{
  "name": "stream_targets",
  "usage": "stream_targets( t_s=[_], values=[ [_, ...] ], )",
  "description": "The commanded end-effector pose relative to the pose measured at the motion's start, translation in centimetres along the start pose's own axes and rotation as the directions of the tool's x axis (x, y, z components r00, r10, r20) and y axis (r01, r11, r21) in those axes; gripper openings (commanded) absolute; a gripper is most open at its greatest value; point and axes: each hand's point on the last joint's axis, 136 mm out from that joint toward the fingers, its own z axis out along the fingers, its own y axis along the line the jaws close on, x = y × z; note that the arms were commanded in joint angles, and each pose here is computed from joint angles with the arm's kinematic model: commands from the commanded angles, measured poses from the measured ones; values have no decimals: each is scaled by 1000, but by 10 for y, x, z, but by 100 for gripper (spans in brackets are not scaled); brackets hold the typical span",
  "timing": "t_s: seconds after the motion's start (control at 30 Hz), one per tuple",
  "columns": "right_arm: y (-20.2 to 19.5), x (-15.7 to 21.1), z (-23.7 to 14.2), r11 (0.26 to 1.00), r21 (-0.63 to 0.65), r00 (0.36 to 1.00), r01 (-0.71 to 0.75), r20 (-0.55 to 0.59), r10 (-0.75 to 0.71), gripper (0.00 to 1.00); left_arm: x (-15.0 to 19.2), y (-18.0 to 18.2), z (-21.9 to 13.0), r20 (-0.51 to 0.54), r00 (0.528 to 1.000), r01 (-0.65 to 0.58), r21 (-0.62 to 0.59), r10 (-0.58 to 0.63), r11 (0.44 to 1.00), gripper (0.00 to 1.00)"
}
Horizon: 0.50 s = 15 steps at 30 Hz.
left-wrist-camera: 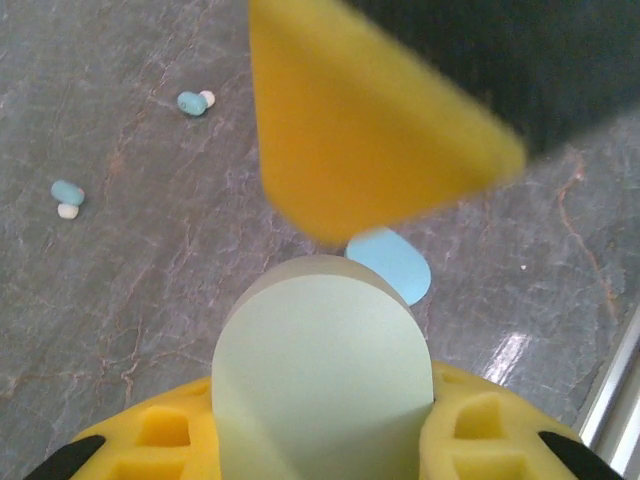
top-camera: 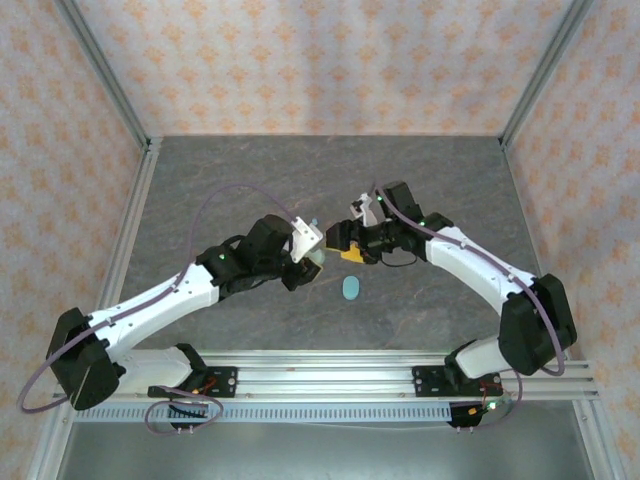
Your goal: Insert the wireless bluetooth earbuds into the charging case
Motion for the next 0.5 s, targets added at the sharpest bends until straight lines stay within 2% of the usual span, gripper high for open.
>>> stream_targets(
  t_s=[0.0, 0.33, 0.4, 0.47],
  values=[
    [26, 3, -1, 996, -65, 998, 60, -1, -60, 81, -19, -11, -12, 51, 999, -22, 45, 20, 999, 17],
    [44, 6, 7, 988, -134, 997, 73, -16, -76, 81, -21, -13, -13, 53, 998, -22, 55, 19, 998, 18],
    [45, 7, 7, 988, -139, 997, 74, -21, -77, 77, -23, -13, -14, 58, 998, -24, 57, 21, 998, 18],
    [46, 9, 8, 986, -149, 997, 71, -29, -76, 67, -24, -13, -15, 63, 998, -25, 55, 21, 998, 18]
  ],
)
